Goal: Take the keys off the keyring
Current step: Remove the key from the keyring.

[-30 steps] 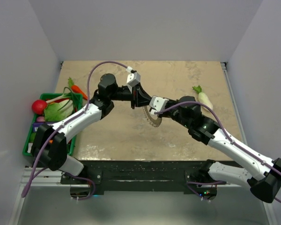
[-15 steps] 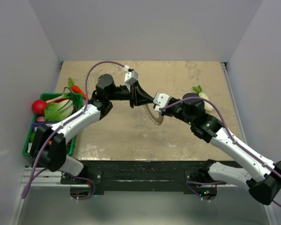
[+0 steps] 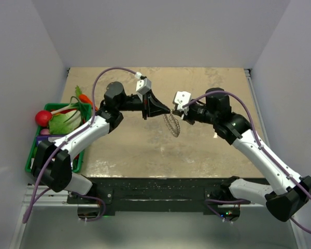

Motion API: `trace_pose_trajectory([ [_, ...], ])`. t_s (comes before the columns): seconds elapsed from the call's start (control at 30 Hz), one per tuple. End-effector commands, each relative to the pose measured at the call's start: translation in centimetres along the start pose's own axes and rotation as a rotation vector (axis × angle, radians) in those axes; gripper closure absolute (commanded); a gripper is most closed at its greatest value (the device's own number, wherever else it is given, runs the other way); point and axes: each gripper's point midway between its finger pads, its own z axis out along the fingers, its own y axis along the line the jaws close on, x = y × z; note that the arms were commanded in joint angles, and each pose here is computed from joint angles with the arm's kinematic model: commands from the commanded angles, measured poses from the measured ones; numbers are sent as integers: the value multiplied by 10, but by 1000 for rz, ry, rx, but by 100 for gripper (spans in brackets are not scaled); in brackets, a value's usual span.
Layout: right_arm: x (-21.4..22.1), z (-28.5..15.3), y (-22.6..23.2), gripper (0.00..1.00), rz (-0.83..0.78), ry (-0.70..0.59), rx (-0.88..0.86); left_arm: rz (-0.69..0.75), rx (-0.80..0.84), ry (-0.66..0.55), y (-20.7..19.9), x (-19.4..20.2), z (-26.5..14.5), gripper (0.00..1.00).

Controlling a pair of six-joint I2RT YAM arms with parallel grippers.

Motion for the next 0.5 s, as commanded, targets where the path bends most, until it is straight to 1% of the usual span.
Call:
trace_pose_trajectory([
  [0.0, -12, -25, -51, 100, 22, -32, 155, 1, 143, 35, -36, -1, -11, 100],
  [0.17, 12, -21, -51, 100, 100, -30, 90, 24, 179, 32, -45, -7, -13, 100],
  [0.37, 40, 1, -14, 100, 191, -31, -92, 36, 228, 16, -56, -11, -15, 100],
  [0.4, 48, 6, -8, 100, 210, -16, -116, 45, 241, 0, -59, -17, -15, 100],
  [0.47, 53, 11, -1, 100, 210, 3, -140, 38, 266, -4, -65, -14, -17, 100],
])
